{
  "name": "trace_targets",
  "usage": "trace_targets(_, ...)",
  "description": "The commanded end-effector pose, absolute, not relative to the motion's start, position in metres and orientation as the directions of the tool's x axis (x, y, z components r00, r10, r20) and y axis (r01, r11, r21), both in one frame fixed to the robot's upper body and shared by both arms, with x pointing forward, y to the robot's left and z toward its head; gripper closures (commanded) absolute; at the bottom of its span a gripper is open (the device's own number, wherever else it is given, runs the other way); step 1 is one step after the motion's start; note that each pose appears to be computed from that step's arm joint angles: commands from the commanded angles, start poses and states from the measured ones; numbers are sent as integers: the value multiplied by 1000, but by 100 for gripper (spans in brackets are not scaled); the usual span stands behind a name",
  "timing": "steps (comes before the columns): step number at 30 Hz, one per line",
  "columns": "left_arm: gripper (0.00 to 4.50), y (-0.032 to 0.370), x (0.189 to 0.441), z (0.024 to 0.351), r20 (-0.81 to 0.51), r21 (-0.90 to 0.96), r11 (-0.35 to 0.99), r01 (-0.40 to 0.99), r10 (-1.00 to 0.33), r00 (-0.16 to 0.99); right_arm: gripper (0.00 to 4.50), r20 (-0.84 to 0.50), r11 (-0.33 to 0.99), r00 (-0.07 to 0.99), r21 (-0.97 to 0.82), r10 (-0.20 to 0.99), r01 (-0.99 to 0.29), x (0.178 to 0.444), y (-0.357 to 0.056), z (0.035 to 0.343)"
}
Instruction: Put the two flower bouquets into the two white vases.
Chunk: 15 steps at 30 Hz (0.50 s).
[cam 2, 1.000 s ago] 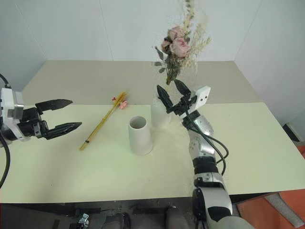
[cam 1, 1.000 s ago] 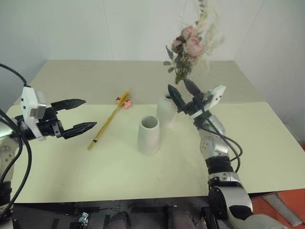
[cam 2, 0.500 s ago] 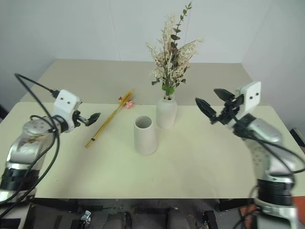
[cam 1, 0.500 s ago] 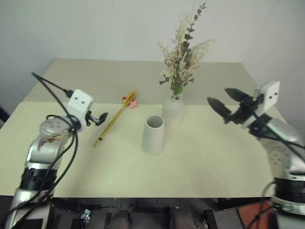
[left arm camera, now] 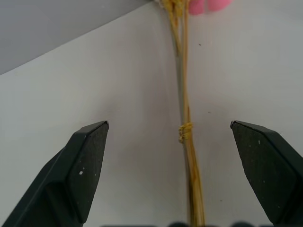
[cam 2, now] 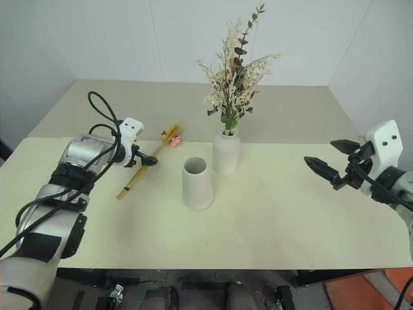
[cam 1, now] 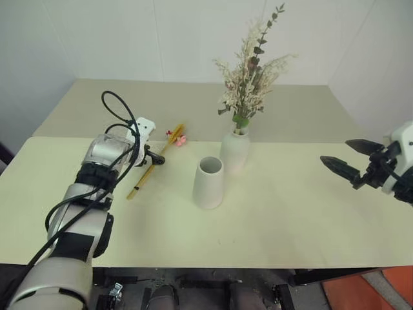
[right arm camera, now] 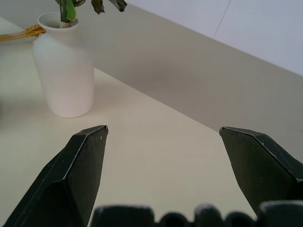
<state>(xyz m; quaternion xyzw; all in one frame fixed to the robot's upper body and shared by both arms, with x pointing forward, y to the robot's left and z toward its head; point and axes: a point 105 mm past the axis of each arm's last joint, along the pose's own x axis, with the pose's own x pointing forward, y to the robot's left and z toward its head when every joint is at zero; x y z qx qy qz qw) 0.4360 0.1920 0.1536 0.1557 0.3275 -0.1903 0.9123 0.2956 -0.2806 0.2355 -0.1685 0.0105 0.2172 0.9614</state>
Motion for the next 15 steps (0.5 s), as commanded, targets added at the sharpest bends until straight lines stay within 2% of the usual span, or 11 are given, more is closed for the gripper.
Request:
trace_targets(1, 19, 194, 441, 157, -674, 209, 863, 460, -214, 707, 1, -41, 853, 924, -369, 381, -368, 286, -285, 254)
trace_targets(4, 91, 195, 443, 156, -679, 205, 867, 455, -208, 704, 0, -37, 856, 926, -370, 376, -362, 280, -286, 256)
trace_targets(8, 220, 196, 446, 155, -682, 205, 872, 445, -198, 704, 0, -12, 813, 889, -401, 457, -423, 264, -282, 260)
trace_targets(15, 447, 201, 446, 151, -677, 214, 869, 445, -197, 709, 0, -81, 735, 853, -471, 515, -488, 245, -289, 255)
